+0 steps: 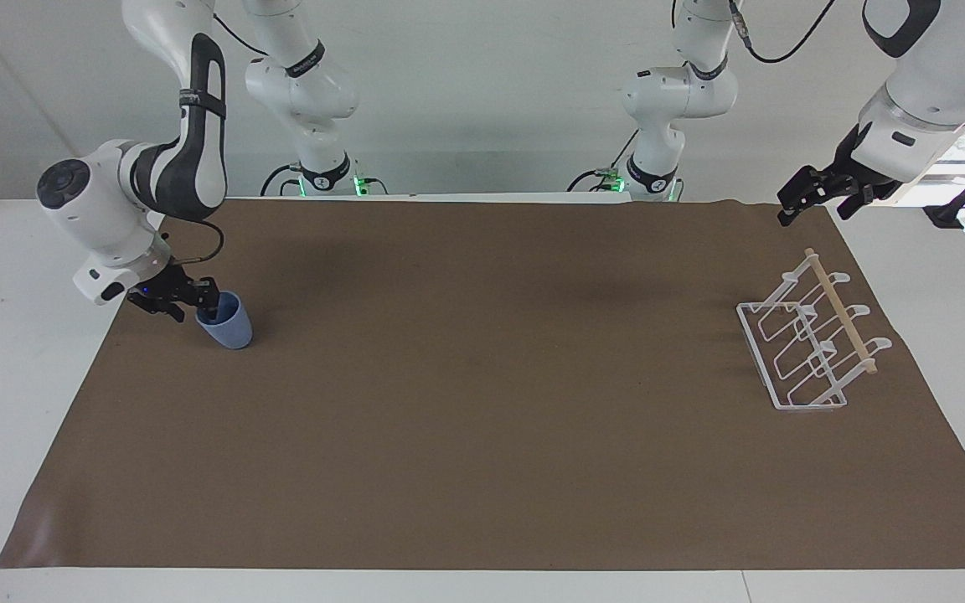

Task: Hang cup on cup holder
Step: 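Reach the right gripper down and grasp the light blue cup, then lift the cup with the right gripper while the left gripper approaches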

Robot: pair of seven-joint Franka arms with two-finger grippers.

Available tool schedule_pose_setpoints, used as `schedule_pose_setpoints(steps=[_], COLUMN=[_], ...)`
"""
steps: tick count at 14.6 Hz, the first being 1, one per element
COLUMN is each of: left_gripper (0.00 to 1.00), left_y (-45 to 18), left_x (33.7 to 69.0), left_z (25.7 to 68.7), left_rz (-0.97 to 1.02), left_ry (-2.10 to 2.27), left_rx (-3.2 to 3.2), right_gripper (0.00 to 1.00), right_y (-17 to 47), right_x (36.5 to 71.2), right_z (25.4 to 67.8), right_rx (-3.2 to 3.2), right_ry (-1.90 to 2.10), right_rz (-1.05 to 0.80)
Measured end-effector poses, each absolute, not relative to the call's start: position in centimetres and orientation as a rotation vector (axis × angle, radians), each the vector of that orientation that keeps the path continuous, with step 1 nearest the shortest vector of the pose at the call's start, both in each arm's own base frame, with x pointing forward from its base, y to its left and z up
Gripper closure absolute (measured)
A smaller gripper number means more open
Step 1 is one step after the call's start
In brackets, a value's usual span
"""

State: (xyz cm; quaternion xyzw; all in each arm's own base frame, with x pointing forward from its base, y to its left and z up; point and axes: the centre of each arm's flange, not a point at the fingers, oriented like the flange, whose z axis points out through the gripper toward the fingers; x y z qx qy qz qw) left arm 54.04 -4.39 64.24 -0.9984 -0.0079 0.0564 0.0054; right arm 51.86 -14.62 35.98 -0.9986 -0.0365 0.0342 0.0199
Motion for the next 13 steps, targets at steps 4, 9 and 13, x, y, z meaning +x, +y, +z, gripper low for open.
schedule_pose_setpoints(steps=[4,9,13], left_gripper=[0.00,0.00,0.00], left_y=[-4.4,-4.4,-4.4], left_x=[54.0,54.0,54.0], left_z=[64.2,64.2,64.2], left_rz=[0.177,0.180,0.178], left_ry=[-0.024,-0.025,-0.108], left_rx=[-3.126,-3.125,-3.122], right_gripper=[0.81,0.96,0.96], right_y=[-14.5,-14.3,-11.9], right_x=[51.8,51.8,52.9], right_z=[35.2,35.5,40.3], right_rx=[-3.097,-3.054,-2.760], right_ry=[-0.117,-0.183,-0.101], right_rz=[0.112,0.140,0.134])
